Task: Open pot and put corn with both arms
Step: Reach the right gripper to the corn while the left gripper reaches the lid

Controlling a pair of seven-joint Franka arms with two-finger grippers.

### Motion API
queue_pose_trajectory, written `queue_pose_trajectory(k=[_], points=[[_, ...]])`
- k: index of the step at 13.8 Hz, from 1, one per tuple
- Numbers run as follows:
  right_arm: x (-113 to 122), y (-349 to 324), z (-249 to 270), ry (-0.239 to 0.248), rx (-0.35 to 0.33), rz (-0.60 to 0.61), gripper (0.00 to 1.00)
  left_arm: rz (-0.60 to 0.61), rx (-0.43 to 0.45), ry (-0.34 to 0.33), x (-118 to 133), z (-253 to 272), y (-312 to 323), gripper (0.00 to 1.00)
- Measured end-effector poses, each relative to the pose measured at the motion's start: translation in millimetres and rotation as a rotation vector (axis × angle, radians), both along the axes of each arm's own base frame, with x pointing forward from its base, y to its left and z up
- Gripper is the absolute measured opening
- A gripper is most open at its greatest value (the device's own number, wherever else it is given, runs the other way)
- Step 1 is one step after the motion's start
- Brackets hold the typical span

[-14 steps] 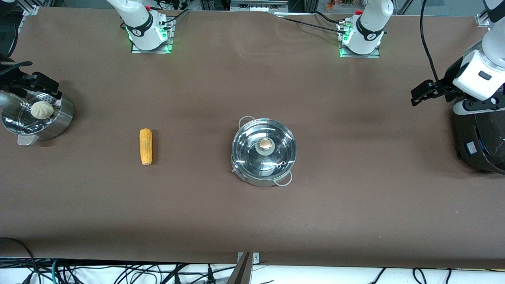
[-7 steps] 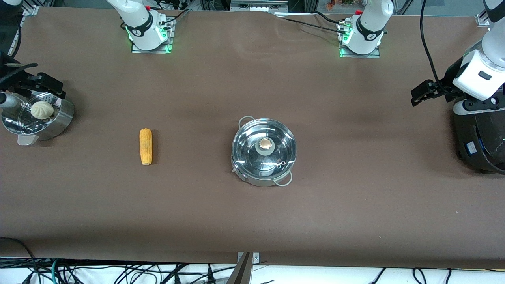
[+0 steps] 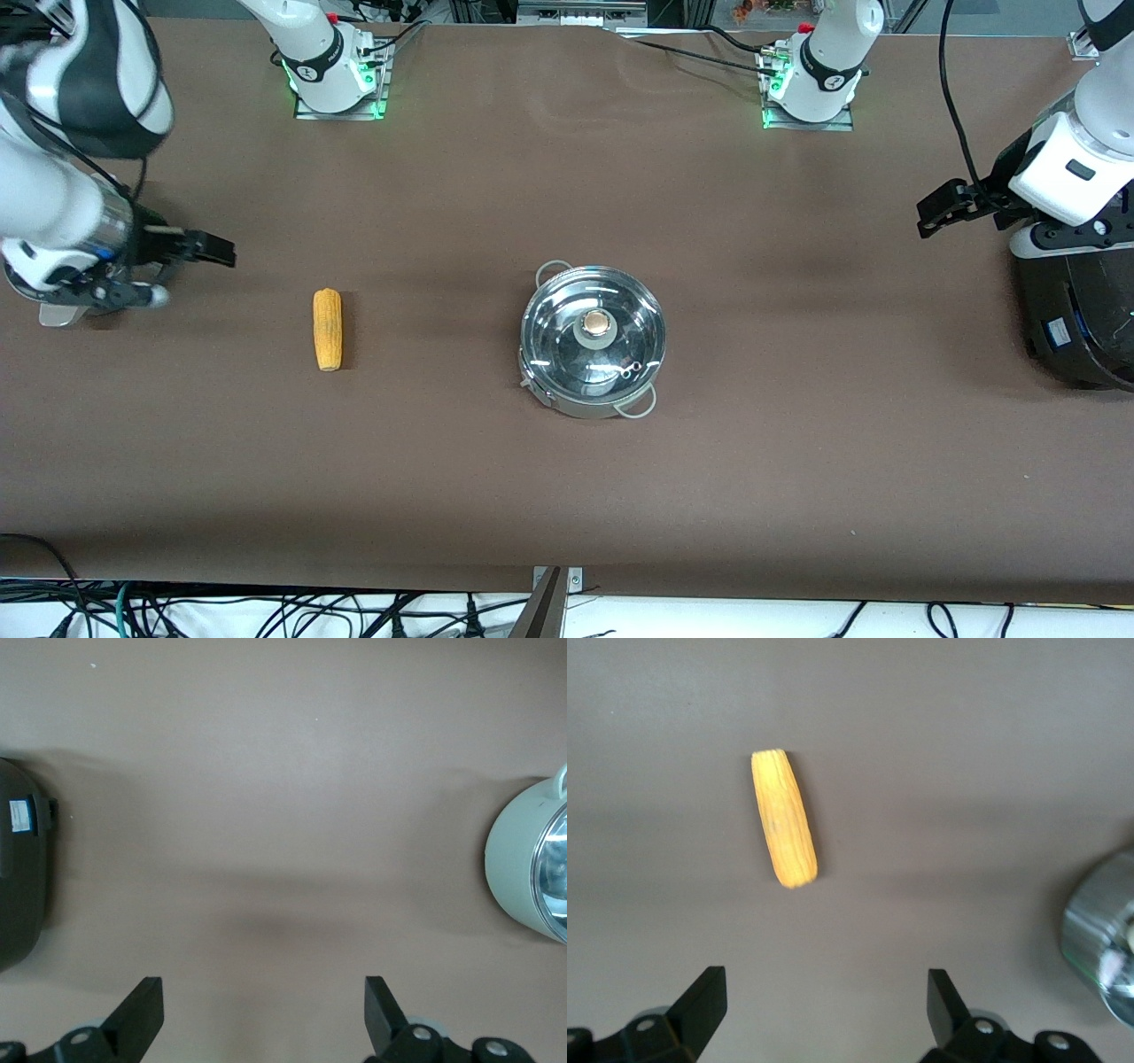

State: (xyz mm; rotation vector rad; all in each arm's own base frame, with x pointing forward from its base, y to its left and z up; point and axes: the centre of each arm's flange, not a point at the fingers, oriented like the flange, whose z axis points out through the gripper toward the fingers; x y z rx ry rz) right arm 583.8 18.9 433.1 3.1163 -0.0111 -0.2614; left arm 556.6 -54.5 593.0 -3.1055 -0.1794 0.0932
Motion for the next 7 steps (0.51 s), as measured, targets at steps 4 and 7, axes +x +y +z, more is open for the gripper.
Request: queue_pose_trajectory(k=[4,7], points=[[2.2,21.7,-74.5,-0.015,0.006,0.044,1.0,-0.005,-0.002,0.023,5.2,-12.4,-2.3,1.0],[1.7,25.7,-124.9,-0.037,0.017,0.096,1.0,-0.003,-0.015,0.046,9.6,-23.3,-2.8,1.0]])
